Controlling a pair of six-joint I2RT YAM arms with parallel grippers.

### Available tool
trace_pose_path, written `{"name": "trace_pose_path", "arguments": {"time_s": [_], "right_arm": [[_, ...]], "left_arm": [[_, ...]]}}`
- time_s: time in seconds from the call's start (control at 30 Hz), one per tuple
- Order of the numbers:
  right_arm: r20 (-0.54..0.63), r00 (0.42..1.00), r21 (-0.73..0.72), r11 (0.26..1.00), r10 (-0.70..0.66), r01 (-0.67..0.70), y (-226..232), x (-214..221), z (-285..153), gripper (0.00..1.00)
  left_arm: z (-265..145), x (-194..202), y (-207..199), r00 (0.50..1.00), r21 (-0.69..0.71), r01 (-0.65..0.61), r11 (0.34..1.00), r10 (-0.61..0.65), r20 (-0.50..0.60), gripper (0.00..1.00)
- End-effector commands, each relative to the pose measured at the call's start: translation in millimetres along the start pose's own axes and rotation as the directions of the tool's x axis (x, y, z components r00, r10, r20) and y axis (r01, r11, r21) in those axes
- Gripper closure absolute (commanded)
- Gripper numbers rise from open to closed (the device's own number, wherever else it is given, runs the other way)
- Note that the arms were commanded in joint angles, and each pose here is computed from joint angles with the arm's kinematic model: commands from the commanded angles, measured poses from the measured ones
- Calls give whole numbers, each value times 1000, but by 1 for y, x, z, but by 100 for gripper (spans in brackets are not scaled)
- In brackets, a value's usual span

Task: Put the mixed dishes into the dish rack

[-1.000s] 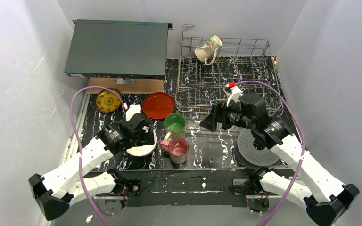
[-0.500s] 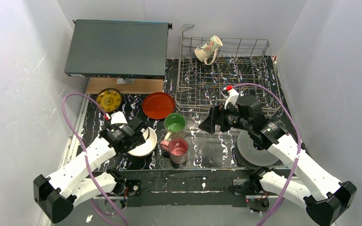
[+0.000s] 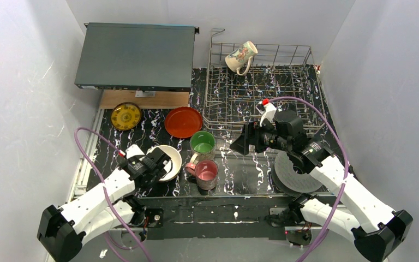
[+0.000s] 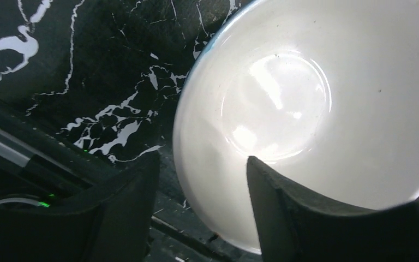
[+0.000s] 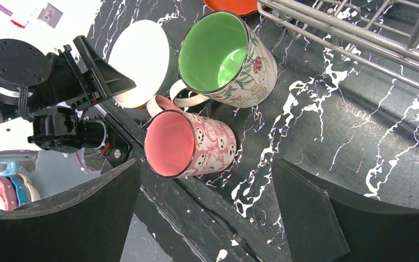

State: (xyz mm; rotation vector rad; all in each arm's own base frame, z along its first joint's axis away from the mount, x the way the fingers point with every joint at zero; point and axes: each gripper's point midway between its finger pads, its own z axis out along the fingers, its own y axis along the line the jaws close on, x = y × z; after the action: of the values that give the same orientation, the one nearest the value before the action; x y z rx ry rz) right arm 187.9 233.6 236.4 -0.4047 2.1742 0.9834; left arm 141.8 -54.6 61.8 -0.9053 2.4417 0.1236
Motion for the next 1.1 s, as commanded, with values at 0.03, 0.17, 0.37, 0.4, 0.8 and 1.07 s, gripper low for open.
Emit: {"name": "trace_pose_path", "arguments": {"time_s": [0.03,0.17,0.37,0.4,0.8,1.07], "right_arm": [[35,999,-22,1000,-7,8,6,-7,-1,2],[28,1000,-17,1000,-1,1,4,-4,1,2],[25,1000,-7,1000,3,-2,2,-5,3,2],[25,1000,-8,1000,2,-2,2,-5,3,2],[25,1000,-4,1000,8,-8,2,-6,3,2],[24,1000,10,1000,5,-6,0,-7,2,2]], "left_arm": [[14,-4,0,992,-8,116,993,-115,58,50],[22,-2,-7,987,37,144,989,-146,66,56],[28,6,-6,989,22,139,990,-140,45,62],[29,6,-5,990,15,136,991,-136,47,66],[9,-13,7,982,45,155,987,-159,100,100],[-55,-74,3,955,209,108,972,-160,248,100]]}}
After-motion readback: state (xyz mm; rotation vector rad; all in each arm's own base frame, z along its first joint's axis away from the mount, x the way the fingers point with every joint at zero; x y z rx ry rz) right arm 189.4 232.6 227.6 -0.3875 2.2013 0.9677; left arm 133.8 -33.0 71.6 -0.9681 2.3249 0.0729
